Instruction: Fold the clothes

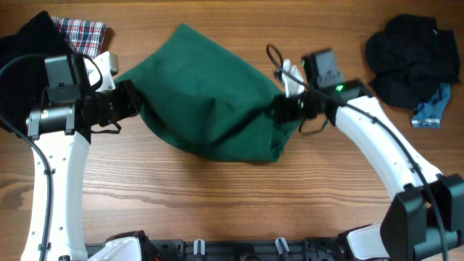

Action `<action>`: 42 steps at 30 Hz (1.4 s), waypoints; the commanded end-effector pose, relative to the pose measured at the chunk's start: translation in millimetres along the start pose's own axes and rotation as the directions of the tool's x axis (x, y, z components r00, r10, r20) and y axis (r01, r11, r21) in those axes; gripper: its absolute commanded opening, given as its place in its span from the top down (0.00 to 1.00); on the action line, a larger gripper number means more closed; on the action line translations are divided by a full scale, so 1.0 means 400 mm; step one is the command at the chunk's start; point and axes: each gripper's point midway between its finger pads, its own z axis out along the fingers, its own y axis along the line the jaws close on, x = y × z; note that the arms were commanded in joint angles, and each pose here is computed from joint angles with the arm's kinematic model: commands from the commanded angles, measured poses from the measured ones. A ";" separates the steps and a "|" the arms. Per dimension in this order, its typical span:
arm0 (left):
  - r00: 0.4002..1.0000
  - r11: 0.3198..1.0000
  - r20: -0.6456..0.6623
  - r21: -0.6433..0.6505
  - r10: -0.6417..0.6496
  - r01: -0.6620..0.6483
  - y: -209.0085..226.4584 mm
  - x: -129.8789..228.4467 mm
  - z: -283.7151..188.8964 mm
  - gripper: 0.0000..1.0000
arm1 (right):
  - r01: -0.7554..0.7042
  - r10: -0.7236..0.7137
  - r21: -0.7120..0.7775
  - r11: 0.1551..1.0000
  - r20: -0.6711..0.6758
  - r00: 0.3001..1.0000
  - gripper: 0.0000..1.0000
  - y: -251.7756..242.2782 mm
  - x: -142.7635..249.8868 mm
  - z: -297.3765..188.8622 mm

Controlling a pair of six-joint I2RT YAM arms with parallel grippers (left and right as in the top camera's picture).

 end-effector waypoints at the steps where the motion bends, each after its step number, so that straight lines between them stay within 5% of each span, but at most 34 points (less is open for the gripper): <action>1: 1.000 1.000 0.025 0.007 0.016 -0.016 -0.010 -0.021 -0.011 0.96 | 0.091 -0.110 0.172 0.981 0.108 0.988 0.96 -0.045 -0.110 -0.083; 3: 0.999 1.000 0.038 0.010 0.022 -0.022 -0.012 -0.030 -0.011 0.96 | 0.078 -0.105 0.183 0.980 0.141 0.984 0.96 -0.061 -0.133 -0.104; 7: 0.953 0.998 0.295 0.003 0.063 -0.066 -0.032 -0.188 -0.038 0.96 | 0.082 -0.154 0.246 0.966 0.288 0.945 0.96 -0.126 -0.240 -0.200; 11: 0.785 0.995 0.615 0.023 0.066 -0.102 -0.084 -0.382 -0.133 0.96 | 0.131 -0.344 0.423 0.897 0.480 0.807 0.96 -0.135 -0.418 -0.371; 18: 0.555 0.983 0.832 0.103 -0.002 -0.152 -0.152 -0.516 -0.264 0.96 | 0.074 -0.556 0.634 0.770 0.609 0.566 0.96 -0.111 -0.577 -0.571; 23: 0.549 0.983 0.836 0.109 -0.009 -0.149 -0.154 -0.516 -0.273 0.96 | 0.049 -0.590 0.697 0.715 0.565 0.576 0.96 -0.126 -0.574 -0.609; 28: 0.464 0.992 0.886 0.069 -0.012 -0.107 -0.144 -0.548 -0.335 0.96 | 0.016 -0.576 0.701 0.713 0.573 0.583 0.96 -0.156 -0.565 -0.637; 35: 0.332 0.971 0.943 0.103 -0.027 -0.214 -0.264 -0.545 -0.521 0.96 | -0.010 -0.614 0.705 0.709 0.624 0.483 0.96 -0.078 -0.550 -0.761; 38: 0.359 0.963 0.933 0.118 -0.024 -0.241 -0.307 -0.518 -0.519 0.96 | 0.041 -0.577 0.645 0.763 0.651 0.494 0.96 -0.053 -0.539 -0.735; 42: 0.426 0.956 0.905 0.145 -0.023 -0.256 -0.344 -0.497 -0.462 0.96 | 0.104 -0.425 0.468 0.878 0.659 0.621 0.96 -0.050 -0.501 -0.611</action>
